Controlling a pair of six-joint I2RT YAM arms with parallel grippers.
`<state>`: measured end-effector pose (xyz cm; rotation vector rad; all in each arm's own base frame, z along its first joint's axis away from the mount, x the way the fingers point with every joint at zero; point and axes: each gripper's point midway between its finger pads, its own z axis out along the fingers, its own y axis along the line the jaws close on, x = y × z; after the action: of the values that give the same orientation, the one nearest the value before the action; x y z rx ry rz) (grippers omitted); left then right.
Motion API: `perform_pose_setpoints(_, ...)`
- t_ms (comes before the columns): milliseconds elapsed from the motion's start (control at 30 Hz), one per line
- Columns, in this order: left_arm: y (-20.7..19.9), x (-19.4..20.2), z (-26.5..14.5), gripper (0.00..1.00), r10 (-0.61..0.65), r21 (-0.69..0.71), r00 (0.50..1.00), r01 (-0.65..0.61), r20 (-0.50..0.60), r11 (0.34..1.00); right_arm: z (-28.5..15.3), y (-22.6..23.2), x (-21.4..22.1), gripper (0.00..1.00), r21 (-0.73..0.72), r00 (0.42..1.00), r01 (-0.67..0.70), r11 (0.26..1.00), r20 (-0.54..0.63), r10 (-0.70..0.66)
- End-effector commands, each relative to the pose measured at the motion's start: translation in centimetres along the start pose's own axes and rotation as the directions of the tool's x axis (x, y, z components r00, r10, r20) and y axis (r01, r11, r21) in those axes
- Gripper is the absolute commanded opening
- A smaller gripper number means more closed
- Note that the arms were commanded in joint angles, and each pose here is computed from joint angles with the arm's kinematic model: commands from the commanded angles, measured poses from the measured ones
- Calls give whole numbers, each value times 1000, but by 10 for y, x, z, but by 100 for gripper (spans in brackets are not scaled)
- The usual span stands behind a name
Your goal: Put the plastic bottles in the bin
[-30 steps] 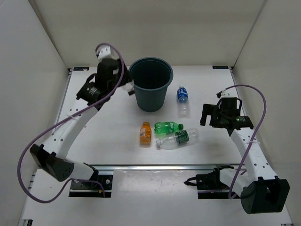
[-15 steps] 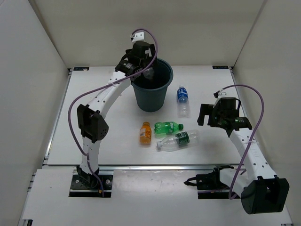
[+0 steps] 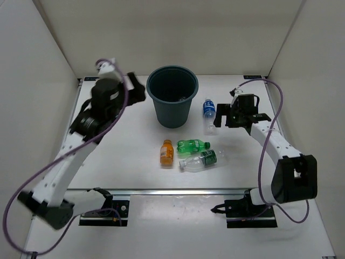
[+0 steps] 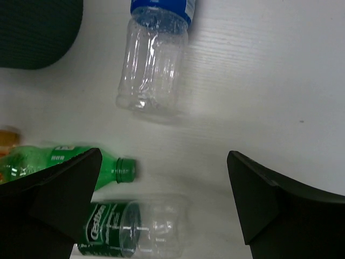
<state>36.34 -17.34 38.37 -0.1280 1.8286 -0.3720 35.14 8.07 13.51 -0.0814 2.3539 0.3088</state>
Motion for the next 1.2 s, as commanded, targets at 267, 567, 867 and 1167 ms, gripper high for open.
perform_pose_setpoints(267,126,169,-99,98,-246,-244,932,182,-265,952,72,12,-67,99,13,991,98,995,95,-99)
perform_pose_setpoints(567,132,225,-116,98,-331,-280,868,236,-370,931,121,9,-47,87,6,996,78,997,36,-78)
perform_pose_setpoints(867,140,219,-117,98,-334,-308,880,232,-338,922,104,2,-68,34,77,990,68,995,116,-77)
perform_pose_setpoints(1167,135,235,-104,99,-319,-273,864,222,-389,936,-5,33,-170,28,56,923,214,975,316,-221)
